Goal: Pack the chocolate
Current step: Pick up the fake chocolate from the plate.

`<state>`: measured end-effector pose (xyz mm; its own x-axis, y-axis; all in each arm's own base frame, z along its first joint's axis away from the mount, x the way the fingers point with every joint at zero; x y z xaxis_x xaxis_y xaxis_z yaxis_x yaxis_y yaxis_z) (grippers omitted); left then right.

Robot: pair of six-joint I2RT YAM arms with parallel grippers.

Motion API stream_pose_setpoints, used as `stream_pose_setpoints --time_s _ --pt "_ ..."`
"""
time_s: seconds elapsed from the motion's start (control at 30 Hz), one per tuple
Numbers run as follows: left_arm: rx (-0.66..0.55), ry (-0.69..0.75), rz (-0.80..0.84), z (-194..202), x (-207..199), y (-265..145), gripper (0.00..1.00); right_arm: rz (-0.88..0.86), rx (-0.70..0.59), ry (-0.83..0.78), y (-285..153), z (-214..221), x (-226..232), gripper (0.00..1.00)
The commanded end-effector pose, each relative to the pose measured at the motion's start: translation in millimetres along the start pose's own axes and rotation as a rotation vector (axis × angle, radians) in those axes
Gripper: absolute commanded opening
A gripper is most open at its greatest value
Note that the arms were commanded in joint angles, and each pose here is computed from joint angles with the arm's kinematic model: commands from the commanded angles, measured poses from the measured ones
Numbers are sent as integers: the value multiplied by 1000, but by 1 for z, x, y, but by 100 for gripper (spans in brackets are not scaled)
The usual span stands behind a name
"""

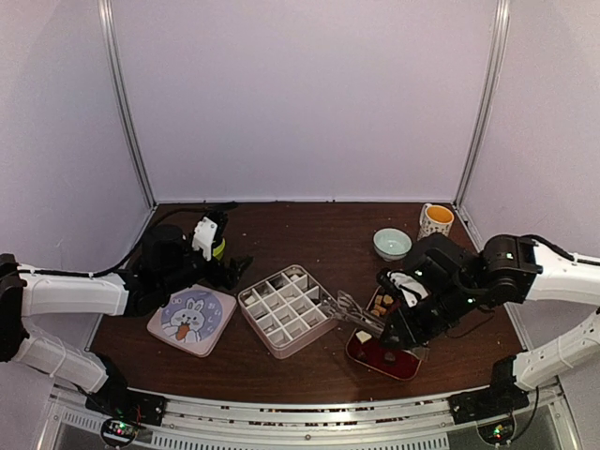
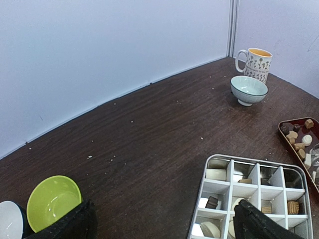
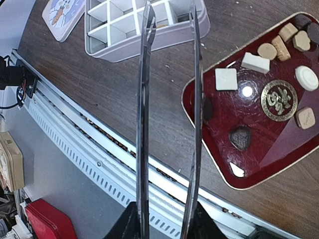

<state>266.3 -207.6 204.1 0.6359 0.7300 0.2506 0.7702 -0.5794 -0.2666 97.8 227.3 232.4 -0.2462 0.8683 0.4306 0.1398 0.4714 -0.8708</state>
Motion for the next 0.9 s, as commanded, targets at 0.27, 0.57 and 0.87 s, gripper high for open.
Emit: stream_pose_setpoints --time_s 0.27,0.57,0.87 --pt "-51 5 -12 -14 3 1 98 40 71 107 -10 35 -39 33" --pt "-50 5 -13 -14 2 2 98 75 128 114 -8 47 -52 34" --pt "-50 7 -10 -14 2 2 98 120 132 115 -3 50 -60 34"
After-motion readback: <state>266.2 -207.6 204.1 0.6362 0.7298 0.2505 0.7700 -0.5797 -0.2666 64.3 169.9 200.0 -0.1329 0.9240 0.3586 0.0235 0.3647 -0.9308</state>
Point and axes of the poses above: each gripper's point midway between its finger pads, its own y axis out along the fingers, its own x axis along the line the jaws close on, z = x × y, the point moved 7 cm from there along -y, back along the fingers, and after that the axes turned 12 degrees about y, right-handed, at the moved point
